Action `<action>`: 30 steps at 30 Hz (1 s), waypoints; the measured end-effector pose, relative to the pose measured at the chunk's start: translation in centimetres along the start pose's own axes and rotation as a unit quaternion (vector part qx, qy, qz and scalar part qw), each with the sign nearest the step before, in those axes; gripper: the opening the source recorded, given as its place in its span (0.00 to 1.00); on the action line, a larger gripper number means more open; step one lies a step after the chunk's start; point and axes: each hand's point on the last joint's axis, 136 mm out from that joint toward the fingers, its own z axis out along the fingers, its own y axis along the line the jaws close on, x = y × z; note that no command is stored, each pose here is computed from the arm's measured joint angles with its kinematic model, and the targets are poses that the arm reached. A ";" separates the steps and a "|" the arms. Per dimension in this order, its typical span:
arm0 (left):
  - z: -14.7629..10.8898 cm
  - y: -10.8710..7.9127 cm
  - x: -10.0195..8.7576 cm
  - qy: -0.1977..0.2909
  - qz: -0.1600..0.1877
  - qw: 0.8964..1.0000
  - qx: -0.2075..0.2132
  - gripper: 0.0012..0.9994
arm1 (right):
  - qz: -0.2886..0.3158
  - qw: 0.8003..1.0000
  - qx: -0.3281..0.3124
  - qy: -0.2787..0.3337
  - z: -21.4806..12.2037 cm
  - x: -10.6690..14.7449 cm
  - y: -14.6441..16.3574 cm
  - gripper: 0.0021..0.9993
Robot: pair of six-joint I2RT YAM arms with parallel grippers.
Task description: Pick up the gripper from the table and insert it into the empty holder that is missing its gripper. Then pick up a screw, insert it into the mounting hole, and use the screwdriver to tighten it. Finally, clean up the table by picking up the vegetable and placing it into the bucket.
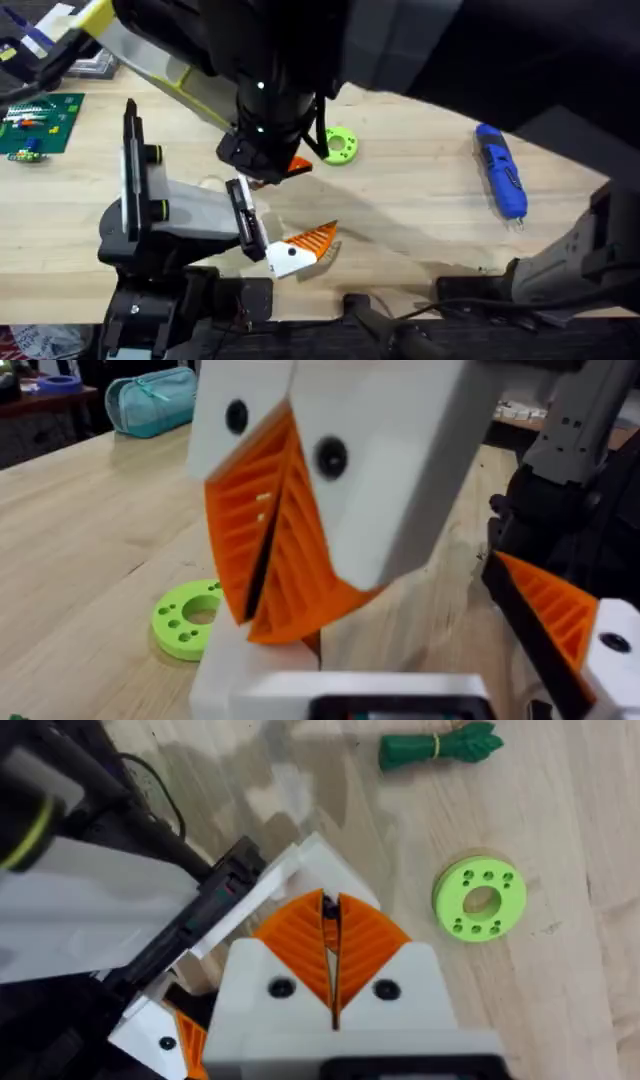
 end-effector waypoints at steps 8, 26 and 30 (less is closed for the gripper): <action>0.0 0.0 0.0 0.000 0.001 1.000 -0.001 0.99 | 0.000 1.000 0.000 -0.011 0.1 -0.6 0.0 0.01; 0.0 0.1 0.0 0.000 -0.002 1.000 -0.002 0.99 | 0.007 1.000 0.016 -0.010 0.1 -0.5 -1.0 0.73; 0.0 0.1 0.0 0.000 -0.007 1.000 -0.002 0.99 | 0.012 0.999 0.028 -0.009 0.0 -0.4 -1.9 0.98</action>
